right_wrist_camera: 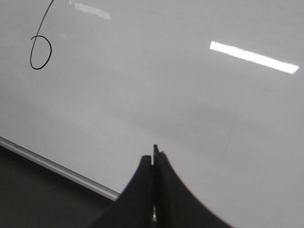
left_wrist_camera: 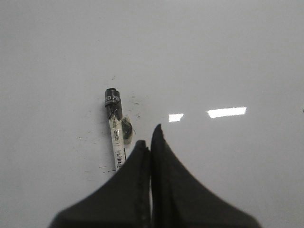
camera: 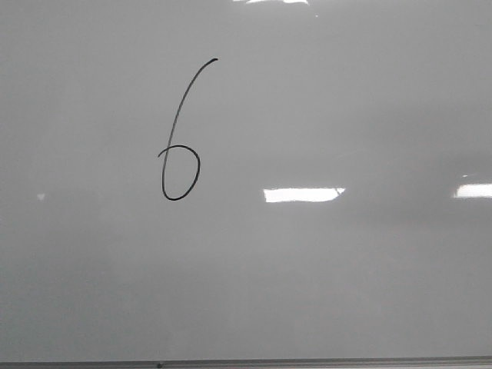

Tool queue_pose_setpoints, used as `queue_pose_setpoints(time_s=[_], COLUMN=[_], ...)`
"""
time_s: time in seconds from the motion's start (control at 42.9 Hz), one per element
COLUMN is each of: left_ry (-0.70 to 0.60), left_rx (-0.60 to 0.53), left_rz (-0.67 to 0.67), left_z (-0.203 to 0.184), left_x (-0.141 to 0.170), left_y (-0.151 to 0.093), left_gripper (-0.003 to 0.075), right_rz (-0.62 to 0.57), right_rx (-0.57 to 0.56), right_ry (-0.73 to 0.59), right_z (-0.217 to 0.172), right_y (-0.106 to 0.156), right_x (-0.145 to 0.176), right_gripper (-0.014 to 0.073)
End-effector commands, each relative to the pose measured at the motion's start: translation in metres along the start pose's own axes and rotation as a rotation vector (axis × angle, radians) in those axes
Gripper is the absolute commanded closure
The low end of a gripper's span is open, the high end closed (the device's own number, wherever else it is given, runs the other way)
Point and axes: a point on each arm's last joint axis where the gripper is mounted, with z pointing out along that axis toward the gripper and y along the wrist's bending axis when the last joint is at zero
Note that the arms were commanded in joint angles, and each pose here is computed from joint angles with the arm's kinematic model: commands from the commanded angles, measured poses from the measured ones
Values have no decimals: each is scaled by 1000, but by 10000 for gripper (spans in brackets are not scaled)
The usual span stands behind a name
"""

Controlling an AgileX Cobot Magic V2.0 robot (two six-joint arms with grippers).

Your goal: Write number 6 on whiteboard

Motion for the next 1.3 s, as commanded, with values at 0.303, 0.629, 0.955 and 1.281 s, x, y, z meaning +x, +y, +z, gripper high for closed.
queue_pose_setpoints(time_s=[0.303,0.629,0.955,1.281], left_ry=[-98,-98,-98,-98], left_rx=[-5,-5,-5,-5], left_rz=[-10,-10,-10,-10], left_z=[-1,-1,-1,-1], left_x=[-7,-7,-7,-7], left_y=[1,1,1,1], left_gripper=[741,741,741,741], right_rz=[3,-19,125,197], right_rx=[27,50,158,324], right_ry=[-95,-127,-357,-329], right_z=[-4,-2,10,9], right_y=[-3,-4,-7,-12], right_x=[-14,-12,55,88], right_gripper=[663,663,663,663])
